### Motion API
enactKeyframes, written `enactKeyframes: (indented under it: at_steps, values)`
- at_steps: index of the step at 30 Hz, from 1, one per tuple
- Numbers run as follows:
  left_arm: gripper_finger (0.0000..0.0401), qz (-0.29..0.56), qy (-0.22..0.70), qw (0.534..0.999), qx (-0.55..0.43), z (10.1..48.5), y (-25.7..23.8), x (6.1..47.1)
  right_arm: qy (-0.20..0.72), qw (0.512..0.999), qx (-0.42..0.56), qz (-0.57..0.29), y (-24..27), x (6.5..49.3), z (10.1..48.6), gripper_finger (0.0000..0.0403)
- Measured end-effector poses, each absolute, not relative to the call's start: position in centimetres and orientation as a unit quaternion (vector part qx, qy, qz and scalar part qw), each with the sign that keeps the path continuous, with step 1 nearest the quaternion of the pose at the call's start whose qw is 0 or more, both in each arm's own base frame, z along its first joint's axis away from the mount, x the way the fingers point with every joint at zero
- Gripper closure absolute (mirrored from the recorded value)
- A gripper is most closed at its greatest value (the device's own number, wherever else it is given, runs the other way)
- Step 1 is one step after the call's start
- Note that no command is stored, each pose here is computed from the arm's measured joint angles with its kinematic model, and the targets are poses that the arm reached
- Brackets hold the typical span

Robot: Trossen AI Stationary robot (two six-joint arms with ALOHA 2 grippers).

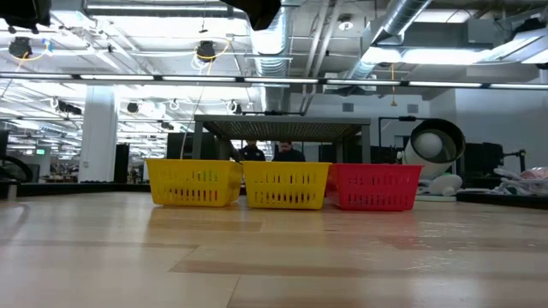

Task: Pick & Place Office Desk Supplies
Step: Put the yellow crayon box into the right yellow bin

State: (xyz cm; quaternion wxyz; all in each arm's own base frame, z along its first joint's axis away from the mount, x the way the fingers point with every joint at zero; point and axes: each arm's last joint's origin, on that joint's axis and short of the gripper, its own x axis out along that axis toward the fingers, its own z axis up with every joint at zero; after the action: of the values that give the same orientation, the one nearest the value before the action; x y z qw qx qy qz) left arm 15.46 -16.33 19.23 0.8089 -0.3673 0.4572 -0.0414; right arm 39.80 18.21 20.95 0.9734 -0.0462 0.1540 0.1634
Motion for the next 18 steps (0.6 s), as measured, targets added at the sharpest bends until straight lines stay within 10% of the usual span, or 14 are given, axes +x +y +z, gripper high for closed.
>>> enactKeyframes:
  at_steps: [18]
  values:
    - [0.0093, -0.046, 0.589, 0.718, -0.368, 15.9, -17.9, 15.5, 0.140, 0.976, -0.022, 0.165, 18.3, 39.9, 21.3, 0.0168]
